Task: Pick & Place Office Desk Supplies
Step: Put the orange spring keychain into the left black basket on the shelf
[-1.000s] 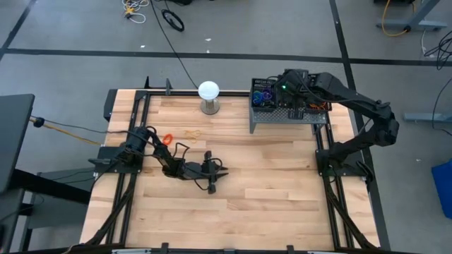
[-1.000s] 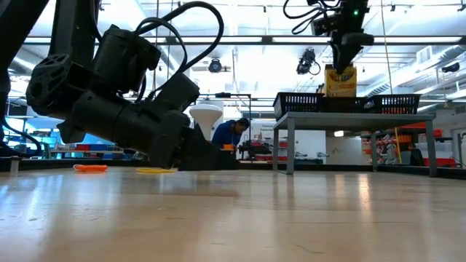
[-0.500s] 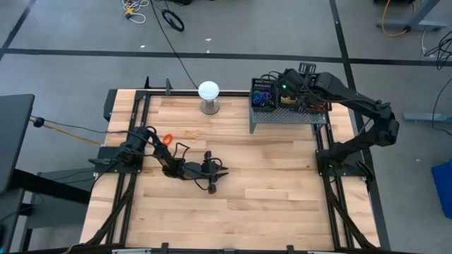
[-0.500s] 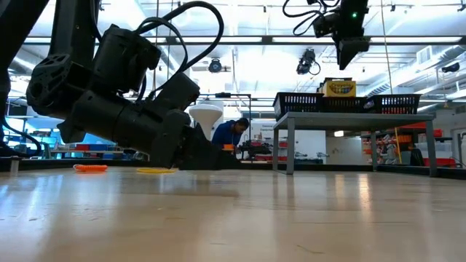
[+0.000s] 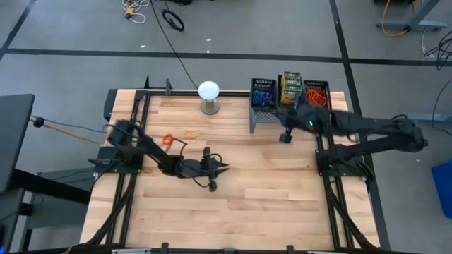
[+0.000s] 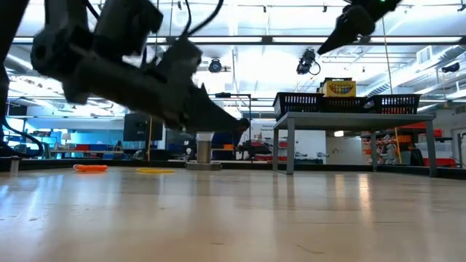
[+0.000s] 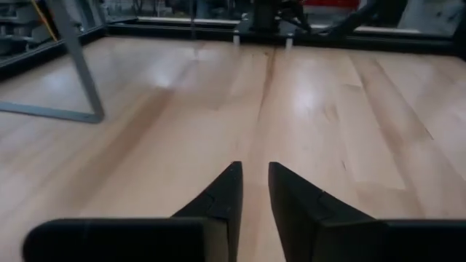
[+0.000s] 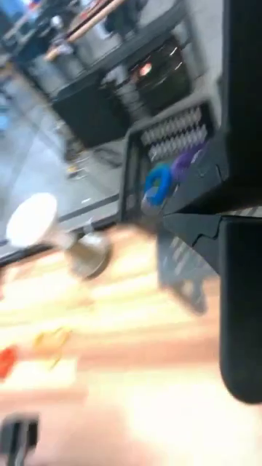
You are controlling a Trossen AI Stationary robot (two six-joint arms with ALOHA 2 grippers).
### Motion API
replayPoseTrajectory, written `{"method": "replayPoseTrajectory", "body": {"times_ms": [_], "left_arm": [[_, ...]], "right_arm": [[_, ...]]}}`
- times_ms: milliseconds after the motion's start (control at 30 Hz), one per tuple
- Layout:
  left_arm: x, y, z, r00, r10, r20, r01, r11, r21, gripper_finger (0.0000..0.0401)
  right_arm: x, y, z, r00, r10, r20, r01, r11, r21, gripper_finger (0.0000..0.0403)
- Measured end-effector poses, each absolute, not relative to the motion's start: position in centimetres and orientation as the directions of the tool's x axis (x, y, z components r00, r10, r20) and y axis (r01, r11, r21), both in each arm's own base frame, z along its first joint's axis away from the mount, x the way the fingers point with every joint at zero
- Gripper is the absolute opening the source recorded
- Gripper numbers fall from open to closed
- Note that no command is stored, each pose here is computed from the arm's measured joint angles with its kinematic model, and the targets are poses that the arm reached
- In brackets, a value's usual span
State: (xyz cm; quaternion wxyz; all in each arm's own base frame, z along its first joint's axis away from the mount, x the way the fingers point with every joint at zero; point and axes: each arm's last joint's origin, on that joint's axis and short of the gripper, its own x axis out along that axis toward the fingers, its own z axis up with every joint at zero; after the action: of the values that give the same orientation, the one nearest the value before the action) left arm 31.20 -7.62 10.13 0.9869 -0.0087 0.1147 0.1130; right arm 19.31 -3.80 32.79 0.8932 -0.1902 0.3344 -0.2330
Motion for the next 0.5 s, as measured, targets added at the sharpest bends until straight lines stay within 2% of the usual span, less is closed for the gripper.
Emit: {"method": "replayPoseTrajectory", "body": {"times_ms": [233,333,500], "left_arm": [[28.7,-6.8,14.5,0.883,0.245,-0.399,-0.248,0.968,0.044,0.0009],[26.9,-6.3,15.4,0.817,0.268,-0.51,-0.287,0.957,0.043,0.0008],[23.7,-5.0,16.0,0.648,0.333,-0.685,-0.457,0.89,0.001,0.0035]], "right_arm": [[18.8,-0.2,27.5,0.838,-0.425,-0.341,0.304,0.884,-0.356,0.001],[18.9,0.8,25.8,0.86,-0.424,-0.286,0.328,0.886,-0.328,0.0004],[18.6,1.6,23.7,0.882,-0.404,-0.241,0.334,0.898,-0.286,0.0008]]}}
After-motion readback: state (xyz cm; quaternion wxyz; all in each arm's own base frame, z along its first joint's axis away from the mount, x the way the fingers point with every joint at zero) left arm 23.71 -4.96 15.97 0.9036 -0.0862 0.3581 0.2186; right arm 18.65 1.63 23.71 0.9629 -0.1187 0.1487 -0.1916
